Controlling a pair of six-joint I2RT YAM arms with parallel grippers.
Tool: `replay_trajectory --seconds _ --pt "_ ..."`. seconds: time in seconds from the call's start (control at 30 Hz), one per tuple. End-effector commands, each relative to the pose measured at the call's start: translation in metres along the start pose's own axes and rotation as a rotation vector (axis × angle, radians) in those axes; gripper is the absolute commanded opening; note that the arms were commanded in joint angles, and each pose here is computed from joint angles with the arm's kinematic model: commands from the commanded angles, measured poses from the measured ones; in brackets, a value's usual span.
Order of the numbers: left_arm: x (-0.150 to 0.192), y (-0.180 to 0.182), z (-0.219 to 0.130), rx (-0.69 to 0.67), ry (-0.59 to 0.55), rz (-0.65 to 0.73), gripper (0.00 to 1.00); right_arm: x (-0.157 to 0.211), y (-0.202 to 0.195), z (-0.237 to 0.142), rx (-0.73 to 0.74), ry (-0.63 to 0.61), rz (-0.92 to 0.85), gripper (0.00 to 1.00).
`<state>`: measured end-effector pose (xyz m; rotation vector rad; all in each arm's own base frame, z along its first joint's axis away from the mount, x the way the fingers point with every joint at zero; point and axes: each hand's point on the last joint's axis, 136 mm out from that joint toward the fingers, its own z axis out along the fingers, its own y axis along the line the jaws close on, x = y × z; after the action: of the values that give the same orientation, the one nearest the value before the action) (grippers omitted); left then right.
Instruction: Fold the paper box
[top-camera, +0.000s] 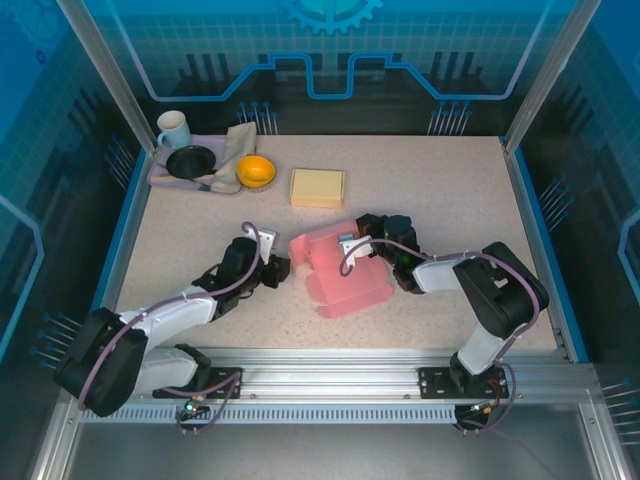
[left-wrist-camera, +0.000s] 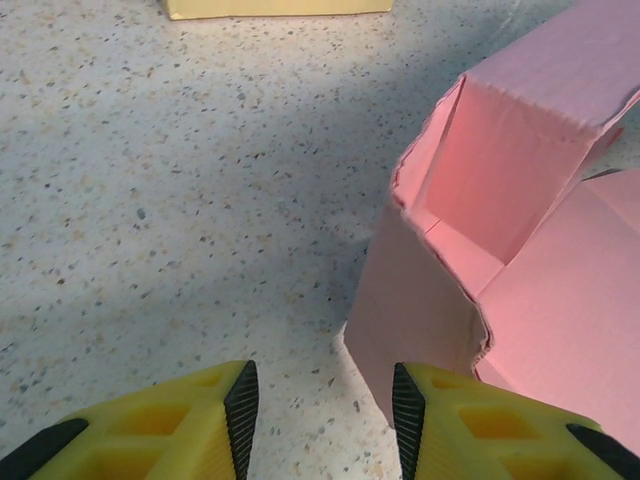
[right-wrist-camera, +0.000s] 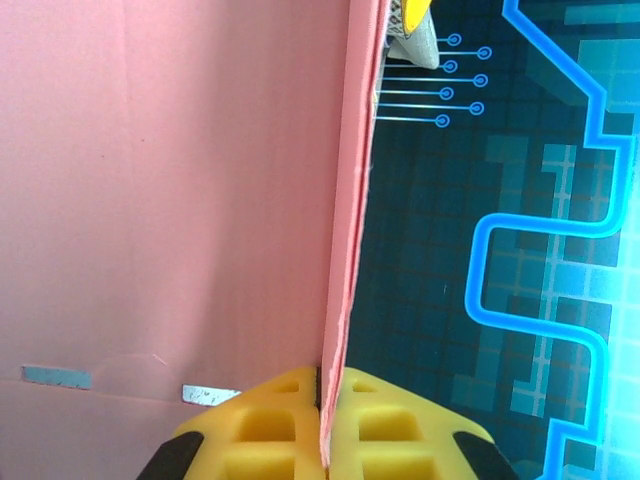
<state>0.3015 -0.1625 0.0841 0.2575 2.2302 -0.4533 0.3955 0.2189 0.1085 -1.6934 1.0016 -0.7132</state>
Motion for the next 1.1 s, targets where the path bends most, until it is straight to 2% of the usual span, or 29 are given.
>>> replay_trajectory --seconds 0.0,0.37,0.63,1.07 --pt "-0.025 -0.018 0.001 0.077 -0.061 0.045 0.44 -0.006 -0.002 -0.002 0.015 -0.006 0.012 0.0" --pt "-0.026 -0.029 0.011 0.13 -0.04 0.06 0.48 -0.004 -0.001 -0.002 0.008 -0.004 0.016 0.0" --pt "-0.032 -0.038 0.015 0.161 -0.051 0.047 0.54 -0.005 -0.001 -0.002 0.004 -0.004 0.014 0.0" --pt "-0.024 -0.058 0.028 0.201 -0.018 0.05 0.55 -0.003 0.001 -0.002 0.002 0.008 0.012 0.0"
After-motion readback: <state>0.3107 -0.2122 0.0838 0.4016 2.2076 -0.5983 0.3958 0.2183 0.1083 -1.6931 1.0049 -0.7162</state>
